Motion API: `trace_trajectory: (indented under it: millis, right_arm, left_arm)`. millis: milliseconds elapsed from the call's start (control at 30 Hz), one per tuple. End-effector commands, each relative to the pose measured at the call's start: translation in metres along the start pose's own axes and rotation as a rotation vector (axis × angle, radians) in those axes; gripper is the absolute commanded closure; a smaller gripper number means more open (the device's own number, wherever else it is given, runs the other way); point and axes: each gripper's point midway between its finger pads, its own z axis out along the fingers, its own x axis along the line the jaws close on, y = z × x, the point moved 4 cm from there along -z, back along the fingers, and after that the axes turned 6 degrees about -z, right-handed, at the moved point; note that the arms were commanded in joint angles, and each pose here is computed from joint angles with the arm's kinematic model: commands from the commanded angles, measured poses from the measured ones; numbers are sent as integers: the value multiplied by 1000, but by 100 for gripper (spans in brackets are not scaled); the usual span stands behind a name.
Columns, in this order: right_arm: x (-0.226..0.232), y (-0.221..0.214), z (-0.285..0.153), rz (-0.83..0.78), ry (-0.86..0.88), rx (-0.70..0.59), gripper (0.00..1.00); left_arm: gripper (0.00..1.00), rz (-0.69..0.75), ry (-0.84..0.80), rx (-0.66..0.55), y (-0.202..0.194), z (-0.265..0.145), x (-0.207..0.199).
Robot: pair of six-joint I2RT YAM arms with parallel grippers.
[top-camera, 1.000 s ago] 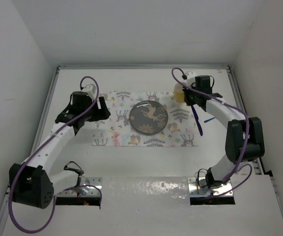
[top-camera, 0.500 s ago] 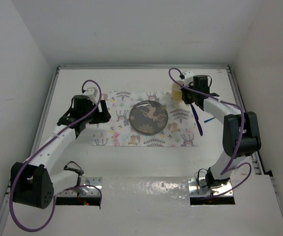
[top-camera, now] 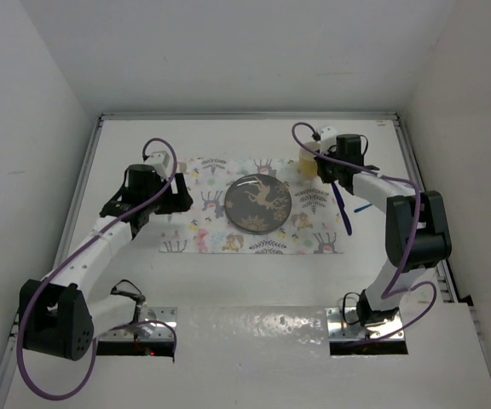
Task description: Set the dinner table for one person
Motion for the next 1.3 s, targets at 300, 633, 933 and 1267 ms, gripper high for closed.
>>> trace_trajectory:
  millis: [300,633,933,1267]
  right_arm:
    - [-19,4,-7,-31,-41,-64,70]
    - [-19,-4,-50,47,-99,-57,41]
    - [-24,-58,-89,293,-146,79,71]
    - [8,-125,-63,438,-57,325,64]
  left_arm:
    - [23,23,-43,-55,10,-2,-5]
    - [23,23,-65,-72,13,-7,-9]
    - [23,24,-73,-88,17,-10,-12]
    - [23,26,-80,-81,17,-10,-13]
